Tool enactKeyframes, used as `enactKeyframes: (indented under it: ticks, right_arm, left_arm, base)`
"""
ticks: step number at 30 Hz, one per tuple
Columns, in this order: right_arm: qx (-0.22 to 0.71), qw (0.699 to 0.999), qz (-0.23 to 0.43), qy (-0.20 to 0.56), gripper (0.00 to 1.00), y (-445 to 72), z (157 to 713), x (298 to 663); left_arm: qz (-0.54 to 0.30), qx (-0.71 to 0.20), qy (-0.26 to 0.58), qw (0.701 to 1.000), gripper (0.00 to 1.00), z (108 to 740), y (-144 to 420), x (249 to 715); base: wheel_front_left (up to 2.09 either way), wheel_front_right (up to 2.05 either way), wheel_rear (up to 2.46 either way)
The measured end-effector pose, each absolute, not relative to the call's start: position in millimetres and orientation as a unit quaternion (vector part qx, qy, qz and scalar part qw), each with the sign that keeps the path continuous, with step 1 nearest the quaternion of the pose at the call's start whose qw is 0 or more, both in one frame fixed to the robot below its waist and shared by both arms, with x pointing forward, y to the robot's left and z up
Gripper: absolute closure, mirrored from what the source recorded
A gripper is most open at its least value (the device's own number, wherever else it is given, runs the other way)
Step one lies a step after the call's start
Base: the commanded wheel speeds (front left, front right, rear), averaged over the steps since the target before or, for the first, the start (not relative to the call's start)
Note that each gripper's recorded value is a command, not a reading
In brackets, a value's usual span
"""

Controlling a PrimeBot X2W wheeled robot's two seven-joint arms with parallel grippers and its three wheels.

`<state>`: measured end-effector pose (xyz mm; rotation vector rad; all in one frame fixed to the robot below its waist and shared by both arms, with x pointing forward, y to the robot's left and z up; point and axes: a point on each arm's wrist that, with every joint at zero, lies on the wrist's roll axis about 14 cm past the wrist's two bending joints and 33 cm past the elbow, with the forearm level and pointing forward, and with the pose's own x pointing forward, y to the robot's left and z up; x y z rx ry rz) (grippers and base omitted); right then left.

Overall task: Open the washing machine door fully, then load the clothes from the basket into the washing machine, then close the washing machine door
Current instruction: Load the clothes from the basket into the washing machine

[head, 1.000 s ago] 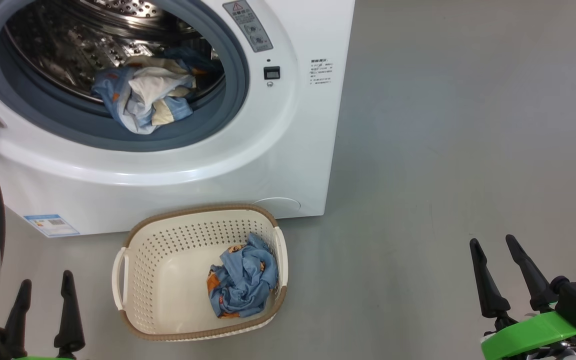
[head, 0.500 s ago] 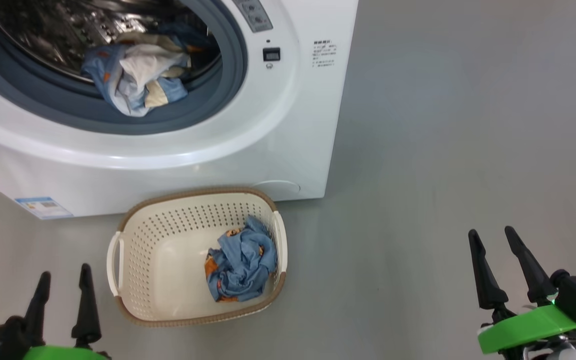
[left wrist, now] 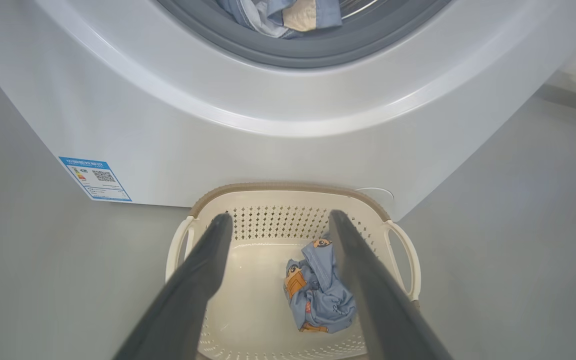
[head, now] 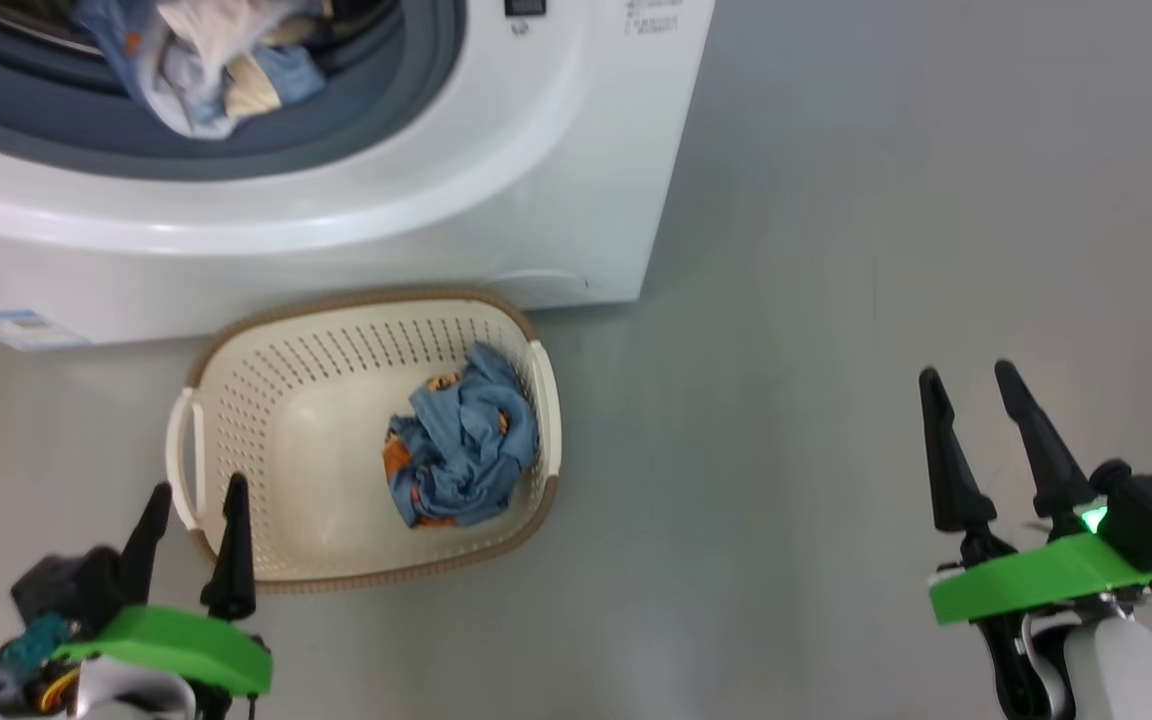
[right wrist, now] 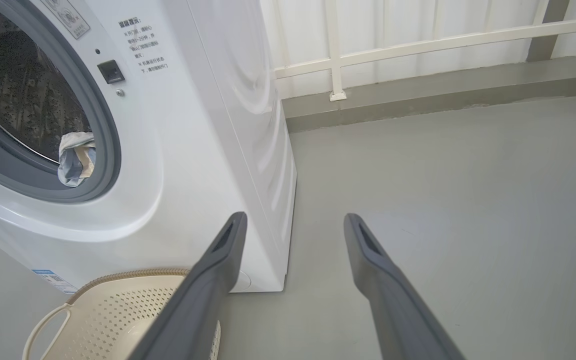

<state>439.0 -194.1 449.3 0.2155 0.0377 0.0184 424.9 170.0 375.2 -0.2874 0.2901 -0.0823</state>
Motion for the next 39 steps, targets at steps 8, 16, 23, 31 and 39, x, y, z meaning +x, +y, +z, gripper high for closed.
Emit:
enactKeyframes:
  ticks: [8, 16, 23, 31, 39]
  right_arm:
    - [0.115, 0.993, 0.008, 0.033, 0.0, -188.7, 427.4, 463.6]
    - [0.112, 0.992, 0.009, 0.048, 0.0, -187.4, 401.6, 486.4]
    - [0.117, 0.991, 0.004, 0.071, 0.0, -189.7, 373.5, 495.6]
    - [0.114, 0.989, -0.005, 0.093, 0.0, -197.2, 348.9, 497.9]
    - [0.12, 0.986, -0.017, 0.113, 0.0, -205.6, 330.2, 494.7]
  left_arm:
    - [-0.089, -0.135, 0.202, 0.966, 0.0, 330.4, 142.4, 451.2]
    - [-0.147, -0.112, 0.252, 0.95, 0.0, 284.8, 117.4, 472.0]
    - [-0.202, -0.091, 0.316, 0.923, 0.0, 233.0, 95.6, 469.4]
    - [-0.263, -0.074, 0.362, 0.891, 0.0, 189.0, 71.7, 468.8]
    - [-0.309, -0.062, 0.393, 0.864, 0.0, 155.2, 53.5, 469.2]
  base:
    - [0.0, 0.0, 0.0]
    - [0.0, 0.0, 0.0]
    - [0.0, 0.0, 0.0]
    - [0.0, 0.0, 0.0]
    - [0.0, 0.0, 0.0]
